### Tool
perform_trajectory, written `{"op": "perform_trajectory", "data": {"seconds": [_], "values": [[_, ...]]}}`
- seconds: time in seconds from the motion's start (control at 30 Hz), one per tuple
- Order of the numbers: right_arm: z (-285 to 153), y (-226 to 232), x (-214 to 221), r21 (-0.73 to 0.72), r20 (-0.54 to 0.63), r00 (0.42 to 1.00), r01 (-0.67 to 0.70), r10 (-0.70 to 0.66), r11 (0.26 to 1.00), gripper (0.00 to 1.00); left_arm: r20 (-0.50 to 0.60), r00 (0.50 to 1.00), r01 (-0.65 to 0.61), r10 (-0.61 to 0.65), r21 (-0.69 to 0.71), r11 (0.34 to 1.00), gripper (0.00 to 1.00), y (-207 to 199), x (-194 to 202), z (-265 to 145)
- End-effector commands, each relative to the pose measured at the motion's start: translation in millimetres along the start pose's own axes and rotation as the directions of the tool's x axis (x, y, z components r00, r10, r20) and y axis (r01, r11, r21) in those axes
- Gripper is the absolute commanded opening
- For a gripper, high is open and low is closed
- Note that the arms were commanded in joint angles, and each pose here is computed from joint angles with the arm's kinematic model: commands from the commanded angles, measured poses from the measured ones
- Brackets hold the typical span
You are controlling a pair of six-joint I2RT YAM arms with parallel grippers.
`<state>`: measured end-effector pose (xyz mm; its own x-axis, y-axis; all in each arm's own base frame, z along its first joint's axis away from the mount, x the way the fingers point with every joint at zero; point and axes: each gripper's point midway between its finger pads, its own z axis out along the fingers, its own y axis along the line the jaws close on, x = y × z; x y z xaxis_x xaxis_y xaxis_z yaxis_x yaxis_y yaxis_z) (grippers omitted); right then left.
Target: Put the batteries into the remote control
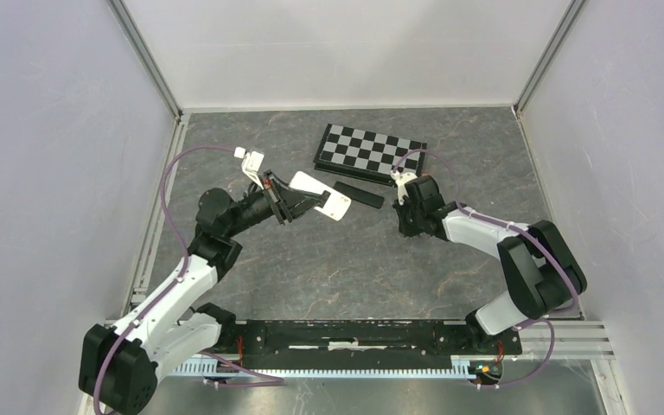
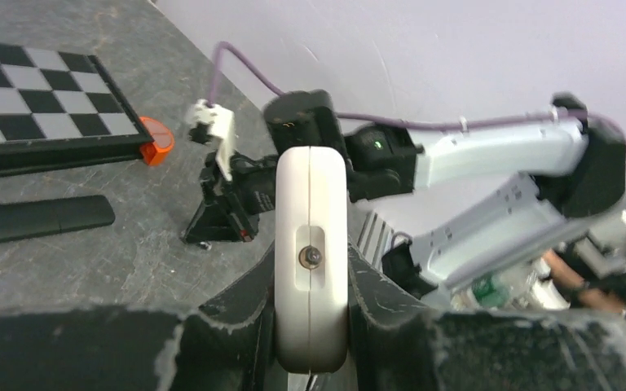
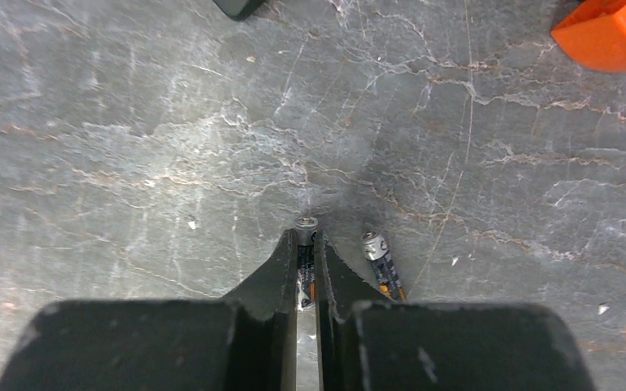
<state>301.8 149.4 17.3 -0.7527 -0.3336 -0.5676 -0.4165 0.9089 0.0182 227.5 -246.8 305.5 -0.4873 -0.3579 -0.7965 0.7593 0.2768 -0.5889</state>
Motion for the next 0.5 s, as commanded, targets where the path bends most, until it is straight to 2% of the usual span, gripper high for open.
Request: {"op": "perform_trajectory", "data": {"seconds": [0.0,0.07,0.2,0.37,0.47], "values": [[-17.3,19.5,-40.3,-0.107,0.189,0.968,-0.148,0.167,0.983,0.10,0.207,0.963,0.192,-0.173,-0.077,0.978,0.02,21.1,-16.8,-3.1],[-28.4,34.1,-58.2,-0.209,0.266,0.927,-0.212,0.264,0.955,0.10,0.270,0.931,0.278,-0.245,-0.093,0.956,0.02,34.7,-14.0,-6.1],[-61.0,64.7,-87.4,-0.425,0.342,0.820,-0.301,0.459,0.854,0.10,0.333,0.879,0.411,-0.342,-0.162,0.897,0.02,66.1,2.6,-10.1],[-104.0,88.6,-123.0,-0.577,0.410,0.708,-0.287,0.575,0.765,0.10,0.387,0.815,0.535,-0.432,-0.212,0.818,0.02,93.5,23.2,-13.1],[-122.3,100.7,-139.1,-0.613,0.439,0.667,-0.268,0.602,0.743,0.10,0.395,0.789,0.574,-0.471,-0.199,0.794,0.02,99.5,30.7,-9.8]]}}
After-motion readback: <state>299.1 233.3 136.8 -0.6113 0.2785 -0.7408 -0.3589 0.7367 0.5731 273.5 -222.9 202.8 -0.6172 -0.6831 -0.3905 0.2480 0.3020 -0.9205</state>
